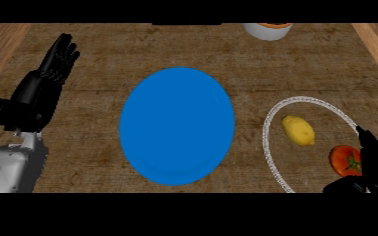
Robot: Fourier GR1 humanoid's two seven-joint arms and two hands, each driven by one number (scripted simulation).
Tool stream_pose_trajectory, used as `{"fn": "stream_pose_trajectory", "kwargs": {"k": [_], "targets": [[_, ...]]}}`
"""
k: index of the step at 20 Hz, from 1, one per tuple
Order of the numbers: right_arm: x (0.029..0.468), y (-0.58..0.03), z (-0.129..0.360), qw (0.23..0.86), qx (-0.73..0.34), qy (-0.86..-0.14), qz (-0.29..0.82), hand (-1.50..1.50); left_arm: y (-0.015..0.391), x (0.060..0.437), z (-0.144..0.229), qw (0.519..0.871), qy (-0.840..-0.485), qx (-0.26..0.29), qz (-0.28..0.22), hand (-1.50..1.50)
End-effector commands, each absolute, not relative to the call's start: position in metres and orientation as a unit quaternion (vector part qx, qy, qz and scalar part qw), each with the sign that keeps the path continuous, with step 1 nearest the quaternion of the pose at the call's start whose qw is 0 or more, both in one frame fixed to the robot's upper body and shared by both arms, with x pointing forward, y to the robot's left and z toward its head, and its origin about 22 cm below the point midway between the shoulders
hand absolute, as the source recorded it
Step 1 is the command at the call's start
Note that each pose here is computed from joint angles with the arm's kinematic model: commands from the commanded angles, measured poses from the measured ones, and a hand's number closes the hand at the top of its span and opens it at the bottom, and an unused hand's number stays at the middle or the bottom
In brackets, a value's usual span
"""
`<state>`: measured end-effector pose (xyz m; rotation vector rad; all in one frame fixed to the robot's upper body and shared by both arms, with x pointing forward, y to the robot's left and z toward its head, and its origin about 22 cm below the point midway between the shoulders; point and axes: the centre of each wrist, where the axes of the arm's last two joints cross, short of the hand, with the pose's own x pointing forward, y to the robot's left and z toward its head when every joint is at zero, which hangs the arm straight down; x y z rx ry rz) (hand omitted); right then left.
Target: Pick the tomato from the placemat and place it in the plate
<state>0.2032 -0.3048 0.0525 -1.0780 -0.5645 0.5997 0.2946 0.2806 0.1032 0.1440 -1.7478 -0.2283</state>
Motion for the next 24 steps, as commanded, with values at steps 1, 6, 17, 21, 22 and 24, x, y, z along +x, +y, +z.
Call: {"fn": "stream_pose_trajectory", "kwargs": {"k": [1, 6, 17, 21, 22, 24], "targets": [[0.202, -0.316, 0.026, 0.79, -0.489, -0.247, 0.273, -1.5, 0.288, 0.282, 0.108, 0.633, -0.765, 0.066, -0.104, 0.0], [0.205, -0.338, 0.01, 0.78, -0.515, -0.208, 0.288, -1.5, 0.281, 0.299, 0.11, 0.634, -0.764, 0.072, -0.093, 0.0], [0.231, -0.324, 0.034, 0.637, -0.614, -0.345, 0.314, 1.5, 0.275, 0.313, 0.093, 0.637, -0.762, 0.057, -0.098, 0.0], [0.232, -0.363, 0.047, 0.602, -0.516, -0.401, 0.459, 1.5, 0.276, 0.302, 0.115, 0.63, -0.768, 0.058, -0.102, 0.0], [0.228, -0.368, 0.042, 0.601, -0.481, -0.419, 0.481, 1.5, 0.282, 0.298, 0.111, 0.63, -0.767, 0.058, -0.107, 0.0], [0.241, -0.387, 0.076, 0.564, -0.491, -0.459, 0.48, 1.5, 0.281, 0.297, 0.116, 0.63, -0.768, 0.057, -0.103, 0.0]]}}
